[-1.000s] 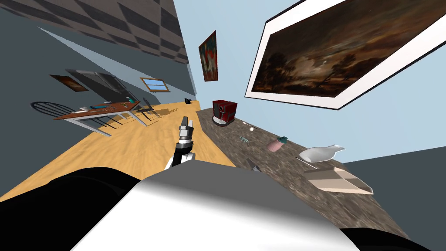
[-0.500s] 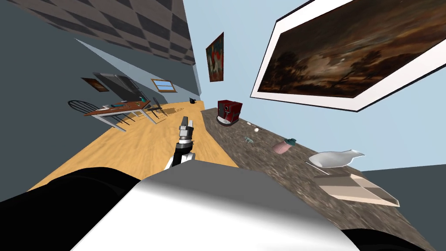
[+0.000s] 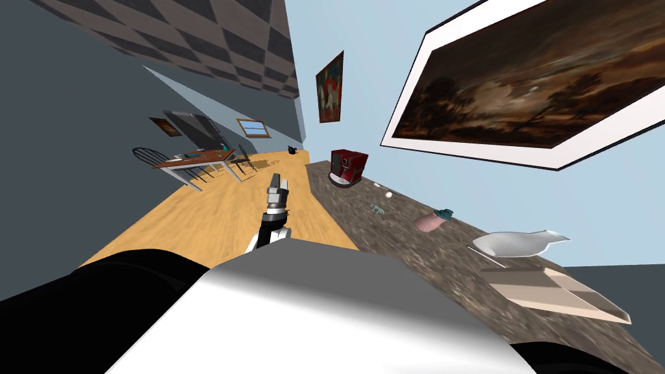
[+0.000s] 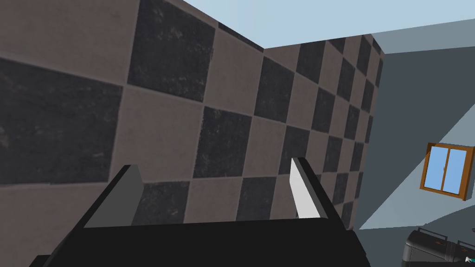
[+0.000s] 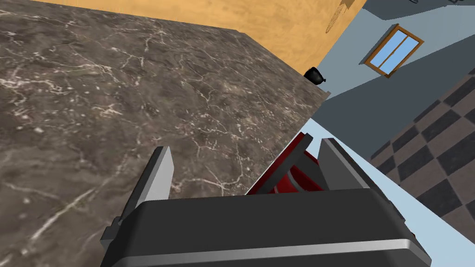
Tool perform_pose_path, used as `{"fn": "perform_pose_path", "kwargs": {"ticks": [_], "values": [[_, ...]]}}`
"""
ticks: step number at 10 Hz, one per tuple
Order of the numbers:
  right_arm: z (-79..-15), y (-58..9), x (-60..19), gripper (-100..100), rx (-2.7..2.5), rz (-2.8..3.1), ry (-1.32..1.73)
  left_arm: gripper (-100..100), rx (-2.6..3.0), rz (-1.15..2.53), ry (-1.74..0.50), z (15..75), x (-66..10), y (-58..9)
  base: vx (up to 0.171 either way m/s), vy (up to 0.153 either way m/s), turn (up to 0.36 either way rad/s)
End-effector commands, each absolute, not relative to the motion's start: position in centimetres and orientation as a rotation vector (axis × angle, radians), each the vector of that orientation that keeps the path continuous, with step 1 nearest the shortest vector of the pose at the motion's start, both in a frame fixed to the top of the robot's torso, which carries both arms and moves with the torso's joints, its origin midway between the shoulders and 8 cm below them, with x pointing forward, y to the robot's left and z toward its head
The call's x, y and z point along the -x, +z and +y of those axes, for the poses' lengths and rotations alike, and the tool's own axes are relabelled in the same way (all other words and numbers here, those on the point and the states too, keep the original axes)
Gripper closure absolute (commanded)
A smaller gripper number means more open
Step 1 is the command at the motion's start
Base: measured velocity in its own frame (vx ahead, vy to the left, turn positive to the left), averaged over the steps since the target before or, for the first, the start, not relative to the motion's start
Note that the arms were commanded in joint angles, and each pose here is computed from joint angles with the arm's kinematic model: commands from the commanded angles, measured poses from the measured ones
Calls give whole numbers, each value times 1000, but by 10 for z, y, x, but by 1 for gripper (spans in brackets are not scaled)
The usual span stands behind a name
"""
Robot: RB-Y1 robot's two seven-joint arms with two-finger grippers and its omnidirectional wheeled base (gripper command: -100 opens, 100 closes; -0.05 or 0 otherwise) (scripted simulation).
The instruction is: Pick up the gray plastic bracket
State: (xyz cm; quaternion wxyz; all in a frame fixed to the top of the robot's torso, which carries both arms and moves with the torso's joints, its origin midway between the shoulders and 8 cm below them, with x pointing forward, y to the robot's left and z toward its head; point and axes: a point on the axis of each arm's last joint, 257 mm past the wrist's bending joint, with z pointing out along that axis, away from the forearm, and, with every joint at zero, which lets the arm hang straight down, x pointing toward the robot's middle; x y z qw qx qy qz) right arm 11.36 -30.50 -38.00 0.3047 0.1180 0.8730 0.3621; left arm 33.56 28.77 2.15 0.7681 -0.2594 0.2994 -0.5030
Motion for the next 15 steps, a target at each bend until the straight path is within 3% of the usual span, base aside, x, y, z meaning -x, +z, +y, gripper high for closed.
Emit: {"fn": "perform_pose_path", "kwargs": {"ticks": [1,15], "values": [[-329,-392,-93,-100,-285,2406,912,0,563,650,-1092,288,-336,22,-30,90,129],[-530,-389,-4,-100,8,2940,431,0,563,650,-1092,288,-336,21,16,76,98]]}}
